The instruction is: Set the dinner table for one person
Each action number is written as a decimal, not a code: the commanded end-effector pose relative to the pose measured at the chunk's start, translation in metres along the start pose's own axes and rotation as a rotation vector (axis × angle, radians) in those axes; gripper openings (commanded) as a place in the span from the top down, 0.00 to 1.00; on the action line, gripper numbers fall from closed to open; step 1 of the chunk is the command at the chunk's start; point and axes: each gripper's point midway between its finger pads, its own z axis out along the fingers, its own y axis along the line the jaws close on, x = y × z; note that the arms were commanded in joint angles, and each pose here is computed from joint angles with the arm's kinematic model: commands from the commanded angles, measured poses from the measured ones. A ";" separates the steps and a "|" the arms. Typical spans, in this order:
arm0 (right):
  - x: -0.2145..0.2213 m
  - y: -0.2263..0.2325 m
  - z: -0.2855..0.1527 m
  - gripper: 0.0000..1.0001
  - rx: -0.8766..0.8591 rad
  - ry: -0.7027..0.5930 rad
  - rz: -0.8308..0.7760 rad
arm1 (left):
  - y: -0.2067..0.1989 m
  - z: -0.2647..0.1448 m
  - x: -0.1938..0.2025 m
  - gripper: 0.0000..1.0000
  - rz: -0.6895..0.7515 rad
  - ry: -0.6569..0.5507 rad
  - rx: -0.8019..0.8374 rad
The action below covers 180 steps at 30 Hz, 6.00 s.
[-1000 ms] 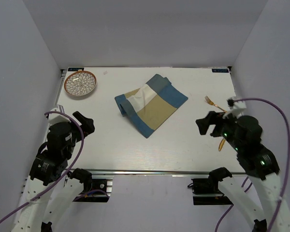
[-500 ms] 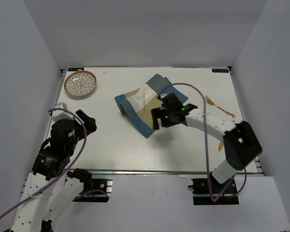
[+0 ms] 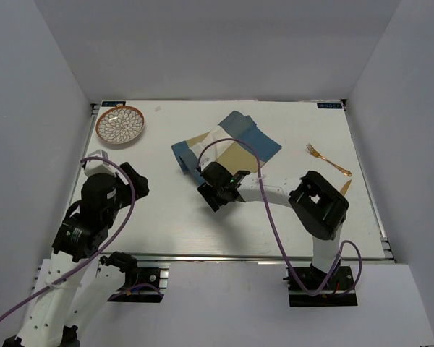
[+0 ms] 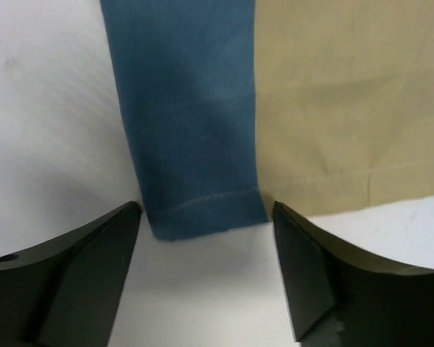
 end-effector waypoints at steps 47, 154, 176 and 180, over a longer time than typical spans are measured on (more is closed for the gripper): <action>0.054 0.003 -0.128 1.00 -0.250 -0.394 0.161 | -0.047 0.228 0.142 0.29 -0.179 0.537 -0.333; -0.048 -0.161 -0.001 0.11 -0.018 -0.242 0.709 | -0.048 0.242 0.121 0.02 -0.016 0.484 -0.309; 0.077 -0.165 0.029 0.11 0.067 0.050 0.897 | -0.075 0.289 0.192 0.02 0.093 0.728 -0.163; 0.091 -0.170 0.011 0.11 0.053 0.018 0.958 | -0.094 0.303 0.188 0.02 0.088 0.729 -0.106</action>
